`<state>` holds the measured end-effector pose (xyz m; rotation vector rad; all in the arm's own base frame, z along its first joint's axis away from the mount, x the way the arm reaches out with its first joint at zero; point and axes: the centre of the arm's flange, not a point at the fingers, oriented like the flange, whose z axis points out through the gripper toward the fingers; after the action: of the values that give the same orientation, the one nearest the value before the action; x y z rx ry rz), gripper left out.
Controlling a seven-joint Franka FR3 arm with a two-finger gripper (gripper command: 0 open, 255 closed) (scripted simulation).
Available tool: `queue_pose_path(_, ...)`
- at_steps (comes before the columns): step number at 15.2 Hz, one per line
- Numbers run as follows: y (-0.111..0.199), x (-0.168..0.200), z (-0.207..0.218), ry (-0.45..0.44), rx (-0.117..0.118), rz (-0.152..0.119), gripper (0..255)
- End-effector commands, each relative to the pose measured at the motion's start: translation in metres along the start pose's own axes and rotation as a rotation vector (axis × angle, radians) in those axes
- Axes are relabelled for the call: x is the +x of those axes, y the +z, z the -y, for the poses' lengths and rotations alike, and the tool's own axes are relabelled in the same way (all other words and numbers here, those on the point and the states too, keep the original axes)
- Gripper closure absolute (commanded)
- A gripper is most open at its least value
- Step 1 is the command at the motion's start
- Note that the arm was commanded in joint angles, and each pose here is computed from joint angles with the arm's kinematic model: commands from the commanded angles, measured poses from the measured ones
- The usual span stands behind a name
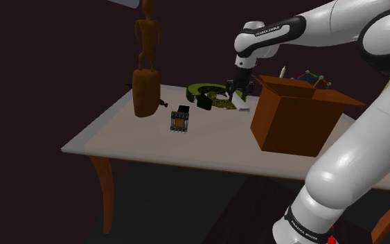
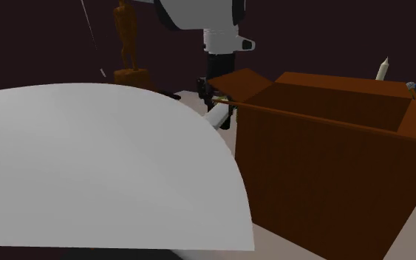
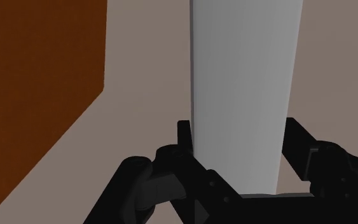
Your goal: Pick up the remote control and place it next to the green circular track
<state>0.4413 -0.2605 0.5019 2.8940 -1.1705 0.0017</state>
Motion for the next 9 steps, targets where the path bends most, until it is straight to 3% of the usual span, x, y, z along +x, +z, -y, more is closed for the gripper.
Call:
queue_pose_path(1,0.0,0.017,-0.02,-0.001,0.0,-0.001,255)
queue_pose_path(9,0.001,0.081,-0.104,-0.001,0.0,-0.001,255)
